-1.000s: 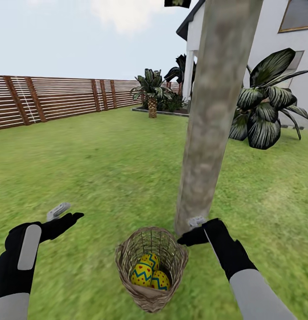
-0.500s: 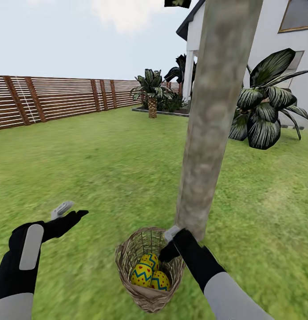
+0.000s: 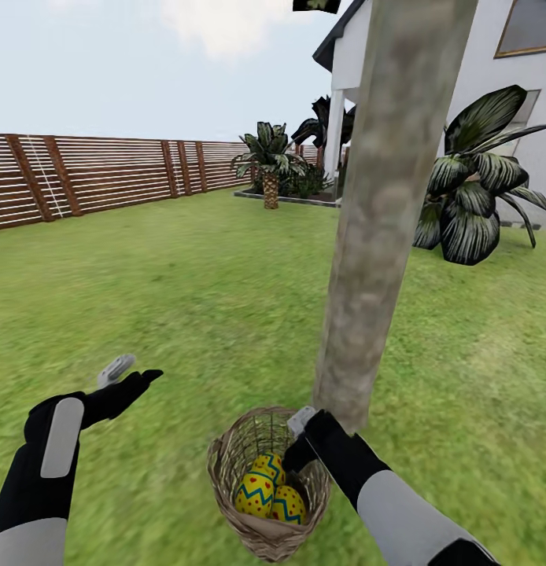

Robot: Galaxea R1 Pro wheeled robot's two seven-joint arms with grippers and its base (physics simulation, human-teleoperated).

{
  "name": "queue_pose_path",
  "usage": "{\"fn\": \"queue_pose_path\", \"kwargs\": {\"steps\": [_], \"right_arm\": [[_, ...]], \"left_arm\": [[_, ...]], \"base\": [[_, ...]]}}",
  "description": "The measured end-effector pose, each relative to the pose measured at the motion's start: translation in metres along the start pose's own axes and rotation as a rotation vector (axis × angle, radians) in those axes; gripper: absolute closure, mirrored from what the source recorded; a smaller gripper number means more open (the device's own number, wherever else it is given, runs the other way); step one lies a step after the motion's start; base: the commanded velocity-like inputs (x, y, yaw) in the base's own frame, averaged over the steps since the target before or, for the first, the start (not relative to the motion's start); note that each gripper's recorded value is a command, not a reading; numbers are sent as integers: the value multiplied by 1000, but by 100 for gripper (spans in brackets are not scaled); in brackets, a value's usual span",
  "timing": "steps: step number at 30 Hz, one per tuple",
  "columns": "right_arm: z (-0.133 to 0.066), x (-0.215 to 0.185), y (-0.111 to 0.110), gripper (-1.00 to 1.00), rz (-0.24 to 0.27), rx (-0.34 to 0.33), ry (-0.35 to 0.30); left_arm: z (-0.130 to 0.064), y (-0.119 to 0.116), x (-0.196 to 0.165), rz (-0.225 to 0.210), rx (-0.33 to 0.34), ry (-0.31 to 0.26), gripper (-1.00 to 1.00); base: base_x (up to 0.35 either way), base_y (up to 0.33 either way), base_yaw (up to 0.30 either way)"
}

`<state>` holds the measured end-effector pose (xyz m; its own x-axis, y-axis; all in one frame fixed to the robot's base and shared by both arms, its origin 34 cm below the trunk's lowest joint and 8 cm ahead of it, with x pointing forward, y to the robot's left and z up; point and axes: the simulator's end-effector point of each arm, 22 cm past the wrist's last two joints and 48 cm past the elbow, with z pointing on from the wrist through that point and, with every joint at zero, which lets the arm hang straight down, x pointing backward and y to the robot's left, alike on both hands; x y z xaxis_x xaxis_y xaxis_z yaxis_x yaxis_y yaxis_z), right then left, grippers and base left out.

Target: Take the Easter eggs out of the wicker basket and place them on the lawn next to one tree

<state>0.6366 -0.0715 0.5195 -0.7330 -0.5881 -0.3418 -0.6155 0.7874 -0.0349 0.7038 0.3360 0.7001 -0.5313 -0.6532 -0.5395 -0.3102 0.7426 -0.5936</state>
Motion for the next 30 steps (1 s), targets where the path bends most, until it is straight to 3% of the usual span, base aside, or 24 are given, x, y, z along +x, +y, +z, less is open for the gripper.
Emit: {"fn": "queue_pose_path", "kwargs": {"steps": [6,8,11,21,30], "right_arm": [[0,-2,3,-100,2,-14,-10],[0,-7,14,-100,51,-63,-29],[5,-7,20,-100,73,-86,-38],[9,-15,22,-100,77,-89,-78],[9,-14,22,-100,79,-90,-75]], "left_arm": [[0,1,-1,-1,-3,-1,-100],[0,3,0,0,-4,-2,-100],[3,7,4,2,-4,-1,-100],[9,14,12,0,-2,-2,-100],[9,14,13,-4,2,0,-100]], "base": [[2,2,0],[0,0,0],[0,0,0],[0,1,0],[0,261,0]]}}
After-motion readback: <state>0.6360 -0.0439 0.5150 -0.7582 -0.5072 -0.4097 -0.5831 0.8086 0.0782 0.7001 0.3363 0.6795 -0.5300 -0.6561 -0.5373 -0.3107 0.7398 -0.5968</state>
